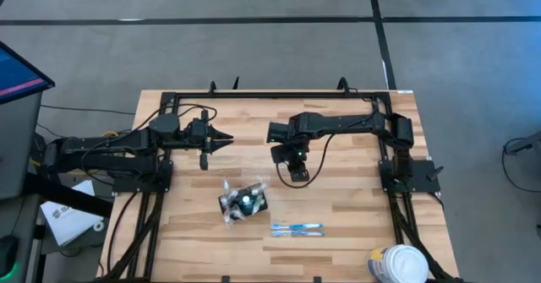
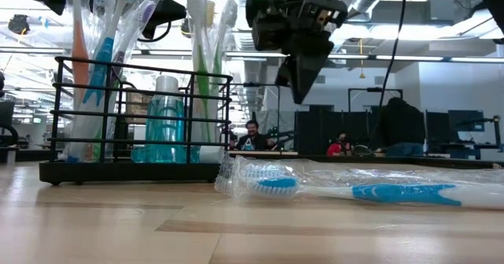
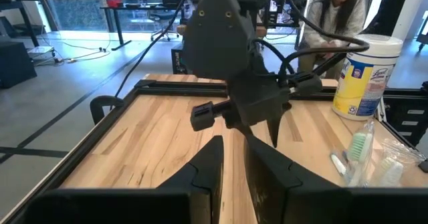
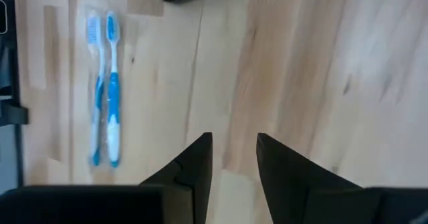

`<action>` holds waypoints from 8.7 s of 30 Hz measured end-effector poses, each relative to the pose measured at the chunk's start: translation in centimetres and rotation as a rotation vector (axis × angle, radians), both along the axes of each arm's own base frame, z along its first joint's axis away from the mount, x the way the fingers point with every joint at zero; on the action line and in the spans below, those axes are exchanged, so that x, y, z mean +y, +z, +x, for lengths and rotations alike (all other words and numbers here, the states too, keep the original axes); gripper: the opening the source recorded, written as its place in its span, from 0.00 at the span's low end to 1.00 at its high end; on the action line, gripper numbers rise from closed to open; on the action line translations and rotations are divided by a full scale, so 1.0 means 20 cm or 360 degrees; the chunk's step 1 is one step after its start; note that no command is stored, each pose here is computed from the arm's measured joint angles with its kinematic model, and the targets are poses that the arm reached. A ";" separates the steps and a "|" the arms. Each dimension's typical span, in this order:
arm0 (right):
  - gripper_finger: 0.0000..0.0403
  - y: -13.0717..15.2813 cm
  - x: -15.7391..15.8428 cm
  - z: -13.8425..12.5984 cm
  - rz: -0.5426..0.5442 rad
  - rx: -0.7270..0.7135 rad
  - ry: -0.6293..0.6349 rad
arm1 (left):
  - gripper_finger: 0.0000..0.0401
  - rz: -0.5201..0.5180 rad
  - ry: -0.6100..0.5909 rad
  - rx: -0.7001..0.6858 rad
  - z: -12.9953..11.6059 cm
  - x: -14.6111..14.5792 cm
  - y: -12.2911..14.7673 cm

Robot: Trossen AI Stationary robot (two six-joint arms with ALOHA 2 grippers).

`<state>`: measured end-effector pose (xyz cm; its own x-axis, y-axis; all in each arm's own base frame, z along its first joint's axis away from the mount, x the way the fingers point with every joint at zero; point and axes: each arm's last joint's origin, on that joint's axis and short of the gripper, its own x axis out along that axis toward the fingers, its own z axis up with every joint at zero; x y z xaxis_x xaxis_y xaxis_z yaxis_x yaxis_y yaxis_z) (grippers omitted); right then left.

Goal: Pick & Place toothbrushing station
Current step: Put the white blue toothbrush into the black toothbrush rack

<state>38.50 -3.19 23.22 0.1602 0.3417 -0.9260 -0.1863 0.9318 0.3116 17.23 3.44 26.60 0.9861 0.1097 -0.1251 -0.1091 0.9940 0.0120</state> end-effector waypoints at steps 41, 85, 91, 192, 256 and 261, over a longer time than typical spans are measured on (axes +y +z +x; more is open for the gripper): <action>0.27 -0.04 1.15 -0.06 -0.0217 -0.0296 -0.0210 | 0.13 -0.0161 0.0012 0.0054 0.00 -0.01 -0.08; 0.25 -0.46 1.18 0.03 -0.0359 -0.0059 -0.0278 | 0.13 -0.0123 0.0007 0.0015 0.00 -0.01 -0.07; 0.16 -0.46 1.16 0.04 -0.0351 -0.0054 -0.0302 | 0.13 -0.0123 0.0006 0.0014 0.00 -0.01 -0.06; 0.00 -0.02 0.77 -0.20 -0.0220 -0.2289 -0.0423 | 0.13 -0.0126 0.0009 0.0028 0.00 -0.01 -0.07; 0.00 -0.39 0.68 -0.13 -0.0206 -0.2412 -0.0309 | 0.13 -0.0129 0.0008 0.0037 0.00 -0.01 -0.07; 0.00 -0.42 0.64 -0.12 -0.0162 -0.2319 -0.0386 | 0.13 -0.0129 0.0009 0.0040 0.00 -0.01 -0.07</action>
<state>36.20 9.65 14.74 0.9900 0.1164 0.0794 -0.1104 0.9910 -0.0760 17.15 3.33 25.15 0.9819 0.1040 -0.1582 -0.1155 0.9911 -0.0655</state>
